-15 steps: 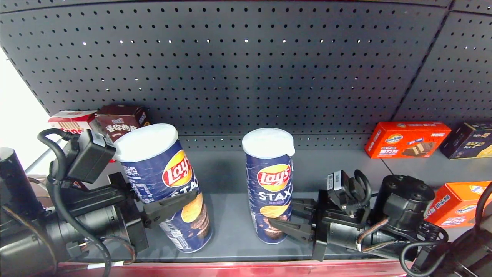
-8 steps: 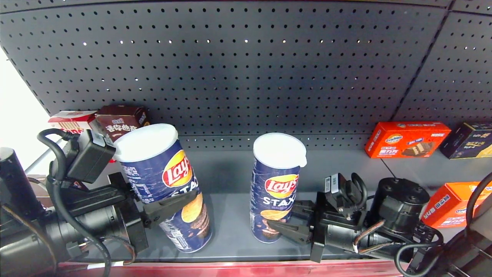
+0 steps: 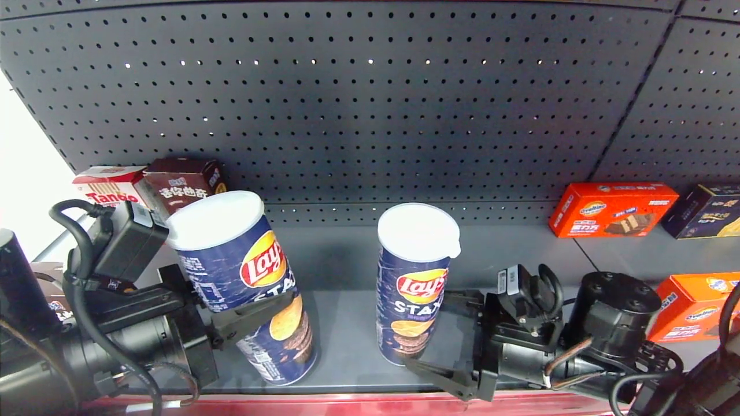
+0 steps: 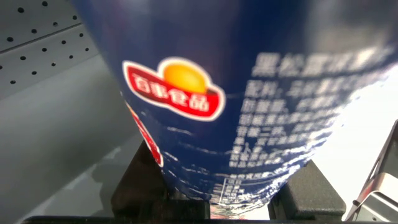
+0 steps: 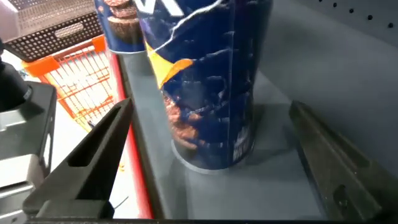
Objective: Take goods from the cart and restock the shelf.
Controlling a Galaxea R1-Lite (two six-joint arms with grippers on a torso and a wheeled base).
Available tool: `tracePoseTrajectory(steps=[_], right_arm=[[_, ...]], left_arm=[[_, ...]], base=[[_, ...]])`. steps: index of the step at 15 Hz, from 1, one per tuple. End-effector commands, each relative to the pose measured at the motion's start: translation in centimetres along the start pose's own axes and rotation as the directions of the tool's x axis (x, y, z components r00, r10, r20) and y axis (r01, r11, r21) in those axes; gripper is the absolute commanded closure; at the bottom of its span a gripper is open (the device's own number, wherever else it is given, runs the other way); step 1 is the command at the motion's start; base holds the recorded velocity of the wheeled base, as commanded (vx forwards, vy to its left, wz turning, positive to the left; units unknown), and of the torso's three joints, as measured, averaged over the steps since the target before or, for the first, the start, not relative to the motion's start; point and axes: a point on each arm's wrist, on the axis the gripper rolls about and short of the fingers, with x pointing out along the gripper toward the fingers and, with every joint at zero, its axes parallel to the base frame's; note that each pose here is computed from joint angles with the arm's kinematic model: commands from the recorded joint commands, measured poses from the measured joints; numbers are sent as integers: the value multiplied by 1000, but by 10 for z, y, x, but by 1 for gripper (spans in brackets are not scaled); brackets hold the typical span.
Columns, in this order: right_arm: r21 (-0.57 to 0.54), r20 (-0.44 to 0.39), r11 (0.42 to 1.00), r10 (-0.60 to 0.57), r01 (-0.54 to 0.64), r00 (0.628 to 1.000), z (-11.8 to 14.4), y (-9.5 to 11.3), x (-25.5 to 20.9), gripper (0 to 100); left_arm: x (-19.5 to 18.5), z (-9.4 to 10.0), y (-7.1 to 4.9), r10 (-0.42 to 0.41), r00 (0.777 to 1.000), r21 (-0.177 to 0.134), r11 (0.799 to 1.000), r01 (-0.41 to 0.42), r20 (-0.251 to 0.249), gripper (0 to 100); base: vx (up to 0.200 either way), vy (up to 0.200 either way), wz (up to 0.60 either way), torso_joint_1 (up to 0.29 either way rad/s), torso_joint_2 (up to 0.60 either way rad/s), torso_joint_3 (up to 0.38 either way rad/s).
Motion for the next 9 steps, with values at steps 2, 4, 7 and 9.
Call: tracePoseTrajectory(steps=[2,4,7,9], right_arm=[[-27,45,999,-31,32,999,22,11,-35,0],[-46,73,996,-68,72,995,32,18,-60,0],[-95,147,976,-181,196,973,53,15,-92,0],[-126,208,934,-304,334,930,67,8,-112,0]], left_arm=[[-3,-1,-1,0,1000,0,1000,0,3,100],[-3,-2,-2,-2,1000,-2,1000,2,-1,100],[-3,-2,-2,-3,1000,-1,1000,3,1,100],[-3,-1,-2,-3,1000,2,1000,3,3,100]], base=[[0,0,0,0,0,0],[0,0,0,0,0,0],[0,0,0,0,0,0],[0,0,0,0,0,0]])
